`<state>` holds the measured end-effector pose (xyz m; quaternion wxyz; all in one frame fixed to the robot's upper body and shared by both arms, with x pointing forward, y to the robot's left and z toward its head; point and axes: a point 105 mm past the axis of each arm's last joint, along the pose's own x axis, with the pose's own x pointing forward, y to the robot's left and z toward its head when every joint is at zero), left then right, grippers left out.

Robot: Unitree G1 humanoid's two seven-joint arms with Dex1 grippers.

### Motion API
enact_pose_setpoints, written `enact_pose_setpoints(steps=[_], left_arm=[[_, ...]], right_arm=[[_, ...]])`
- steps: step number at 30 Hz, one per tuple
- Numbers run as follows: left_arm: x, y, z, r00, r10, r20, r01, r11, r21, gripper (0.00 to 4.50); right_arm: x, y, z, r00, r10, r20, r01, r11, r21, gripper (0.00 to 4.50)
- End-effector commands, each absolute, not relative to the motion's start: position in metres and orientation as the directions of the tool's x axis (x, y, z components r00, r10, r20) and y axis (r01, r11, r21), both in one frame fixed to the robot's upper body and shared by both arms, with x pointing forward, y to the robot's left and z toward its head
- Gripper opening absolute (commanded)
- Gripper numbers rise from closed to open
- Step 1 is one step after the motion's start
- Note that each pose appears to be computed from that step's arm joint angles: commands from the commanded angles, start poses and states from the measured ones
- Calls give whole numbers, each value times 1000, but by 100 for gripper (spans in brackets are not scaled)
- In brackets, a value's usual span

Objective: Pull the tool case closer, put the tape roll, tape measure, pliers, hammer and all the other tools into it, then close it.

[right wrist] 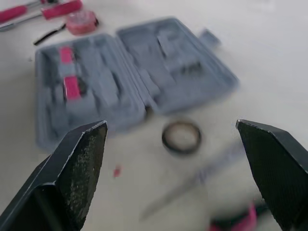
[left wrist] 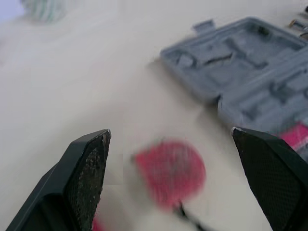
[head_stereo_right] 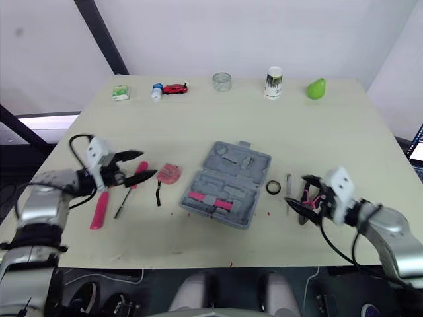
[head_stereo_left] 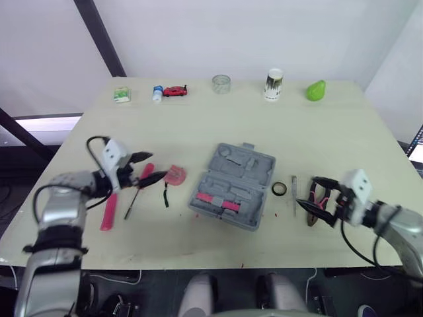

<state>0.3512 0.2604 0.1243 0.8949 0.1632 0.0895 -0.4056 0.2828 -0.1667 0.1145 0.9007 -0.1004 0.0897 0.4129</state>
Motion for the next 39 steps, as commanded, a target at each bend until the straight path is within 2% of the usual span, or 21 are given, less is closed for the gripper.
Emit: enact_pose_setpoints(steps=[1, 4, 5, 7, 8, 9, 11, 15, 22, 39], left_arm=[[361, 249, 114, 603, -729, -323, 796, 575, 190, 360], [371, 236, 109, 571, -744, -346, 819, 545, 180, 210], [374, 233, 107, 561, -748, -356, 826, 537, 174, 155], [377, 228, 104, 547, -751, -370, 834, 527, 165, 77], [379, 226, 103, 543, -750, -377, 836, 524, 161, 25], [380, 225, 101, 540, -748, -387, 838, 523, 158, 0], [383, 222, 98, 537, -739, -406, 838, 522, 158, 0], [388, 212, 92, 519, -735, -438, 846, 517, 135, 0], [393, 204, 87, 517, -714, -472, 842, 523, 132, 0], [397, 189, 76, 505, -698, -508, 843, 526, 114, 0]], right_arm=[[297, -151, 112, 625, 724, -291, -776, 617, -133, 450], [310, -137, 111, 604, 724, -334, -791, 594, -144, 450], [316, -134, 110, 606, 716, -346, -790, 595, -150, 425], [323, -127, 111, 602, 715, -355, -793, 588, -161, 377], [325, -123, 111, 594, 716, -366, -798, 580, -161, 320], [325, -119, 109, 582, 718, -382, -807, 568, -162, 277], [326, -115, 100, 562, 705, -433, -818, 550, -167, 174], [326, -112, 84, 533, 673, -513, -831, 529, -170, 1], [331, -115, 67, 530, 609, -590, -833, 505, -226, 1], [342, -91, 70, 544, 650, -530, -832, 500, -241, 1]])
